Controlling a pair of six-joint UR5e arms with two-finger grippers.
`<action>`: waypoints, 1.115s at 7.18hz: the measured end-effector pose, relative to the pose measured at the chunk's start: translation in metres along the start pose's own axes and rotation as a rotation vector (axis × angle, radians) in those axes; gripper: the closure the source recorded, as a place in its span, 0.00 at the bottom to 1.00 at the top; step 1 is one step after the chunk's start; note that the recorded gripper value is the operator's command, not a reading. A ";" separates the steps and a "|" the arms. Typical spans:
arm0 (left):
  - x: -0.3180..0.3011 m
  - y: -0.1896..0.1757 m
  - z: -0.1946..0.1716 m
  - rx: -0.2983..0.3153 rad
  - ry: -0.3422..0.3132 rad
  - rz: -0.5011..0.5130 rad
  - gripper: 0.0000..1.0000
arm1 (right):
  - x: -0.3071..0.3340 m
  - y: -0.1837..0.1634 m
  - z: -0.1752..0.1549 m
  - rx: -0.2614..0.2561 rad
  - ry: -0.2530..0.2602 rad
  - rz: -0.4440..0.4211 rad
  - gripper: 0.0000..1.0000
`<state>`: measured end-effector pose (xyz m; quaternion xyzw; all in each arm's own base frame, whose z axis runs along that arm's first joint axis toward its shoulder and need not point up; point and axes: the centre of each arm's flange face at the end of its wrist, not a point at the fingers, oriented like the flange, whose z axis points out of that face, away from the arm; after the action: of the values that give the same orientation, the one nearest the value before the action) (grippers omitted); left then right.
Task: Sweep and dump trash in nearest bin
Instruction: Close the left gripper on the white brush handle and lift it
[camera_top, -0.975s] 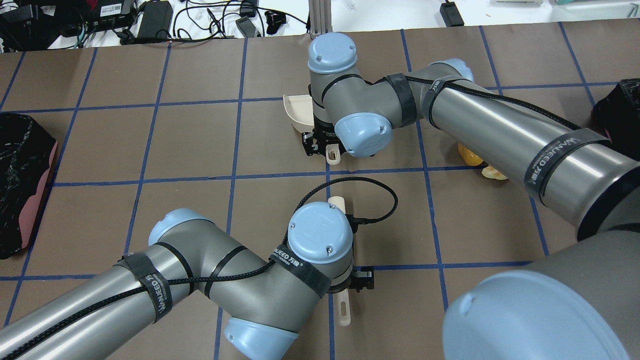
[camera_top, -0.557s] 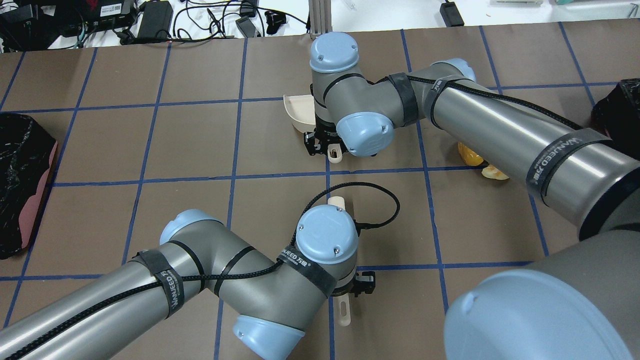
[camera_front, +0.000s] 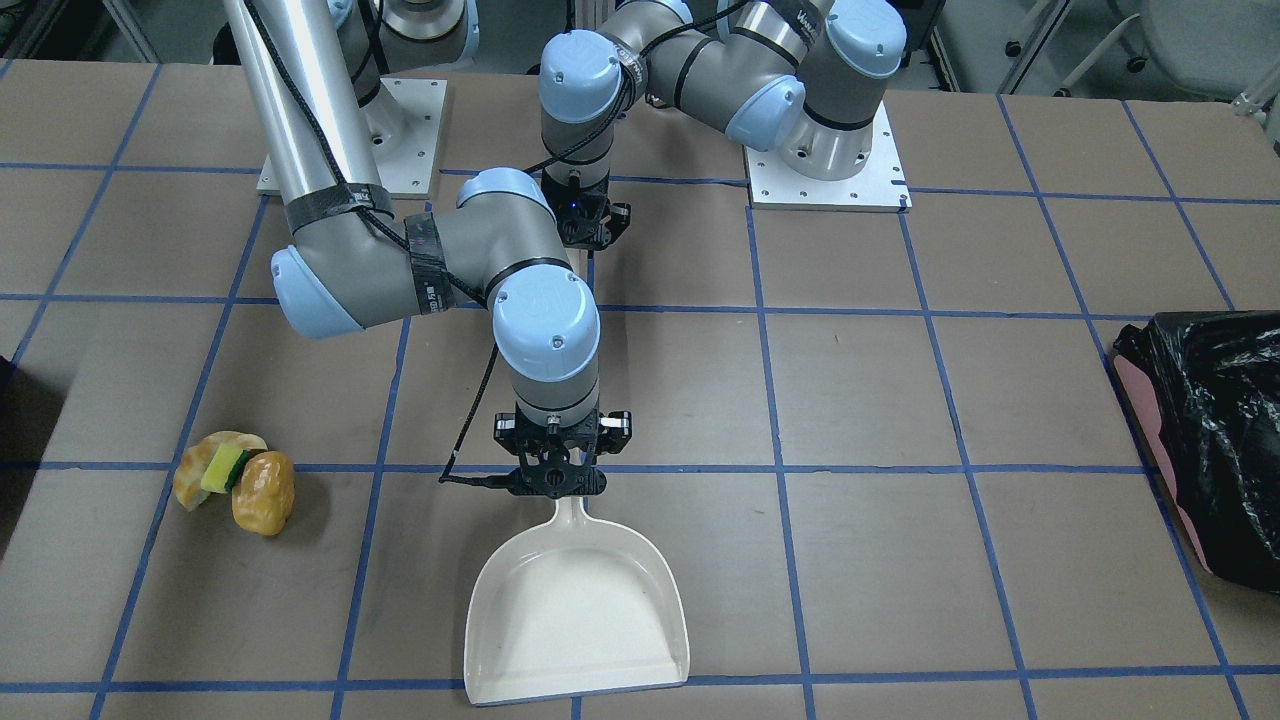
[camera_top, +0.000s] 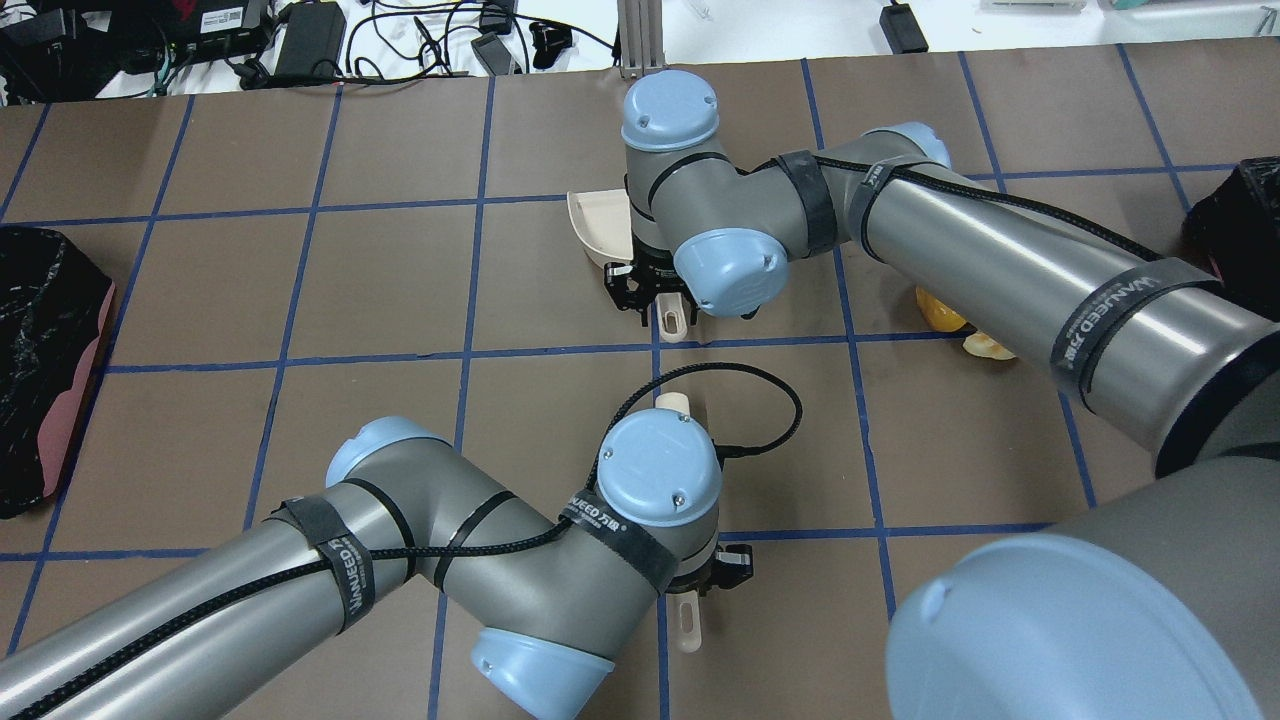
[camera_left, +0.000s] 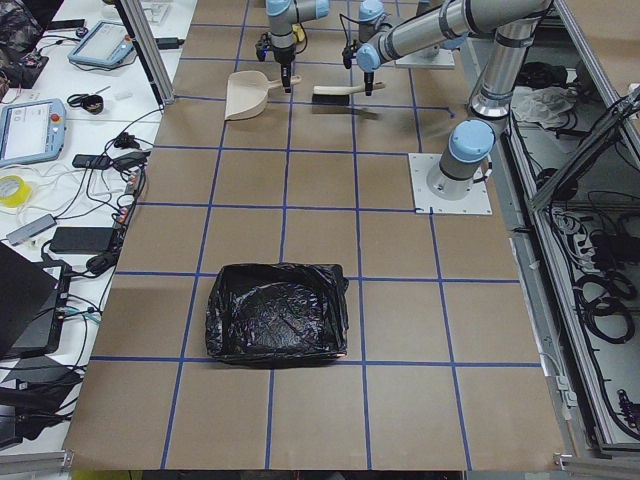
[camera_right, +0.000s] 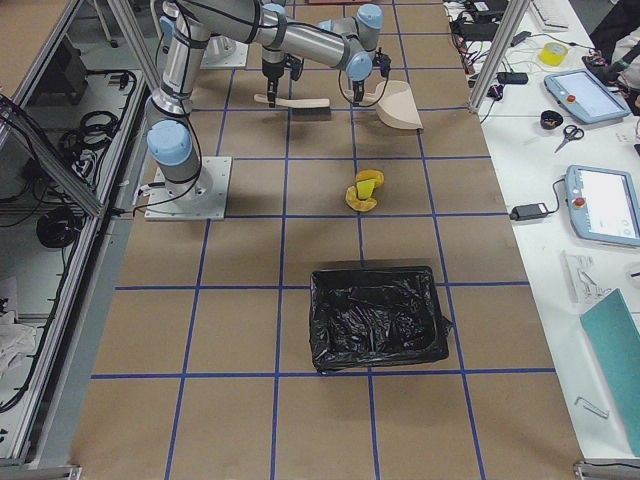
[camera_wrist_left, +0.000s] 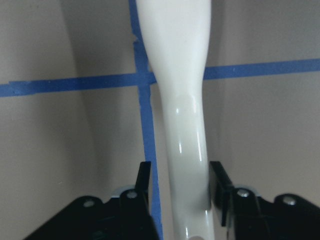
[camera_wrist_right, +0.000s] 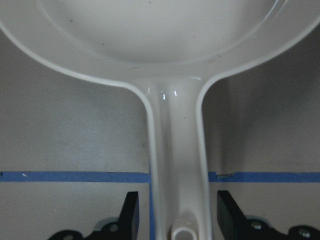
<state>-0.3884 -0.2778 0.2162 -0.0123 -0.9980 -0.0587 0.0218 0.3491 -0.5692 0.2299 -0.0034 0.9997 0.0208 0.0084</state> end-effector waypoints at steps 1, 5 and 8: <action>0.000 0.000 -0.001 0.000 -0.001 -0.023 1.00 | 0.000 0.000 0.000 0.000 0.000 0.001 0.37; -0.005 0.005 -0.012 -0.014 -0.029 -0.052 1.00 | -0.001 -0.003 -0.013 0.039 -0.006 -0.008 0.48; -0.009 0.004 -0.041 -0.057 -0.060 -0.054 1.00 | -0.001 -0.002 -0.008 0.033 -0.009 -0.006 0.60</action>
<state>-0.3779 -0.2794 0.2573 0.0123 -0.9961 -0.0873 -0.0102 0.3499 -0.5720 0.2380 -0.0059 0.9999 0.0042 0.0130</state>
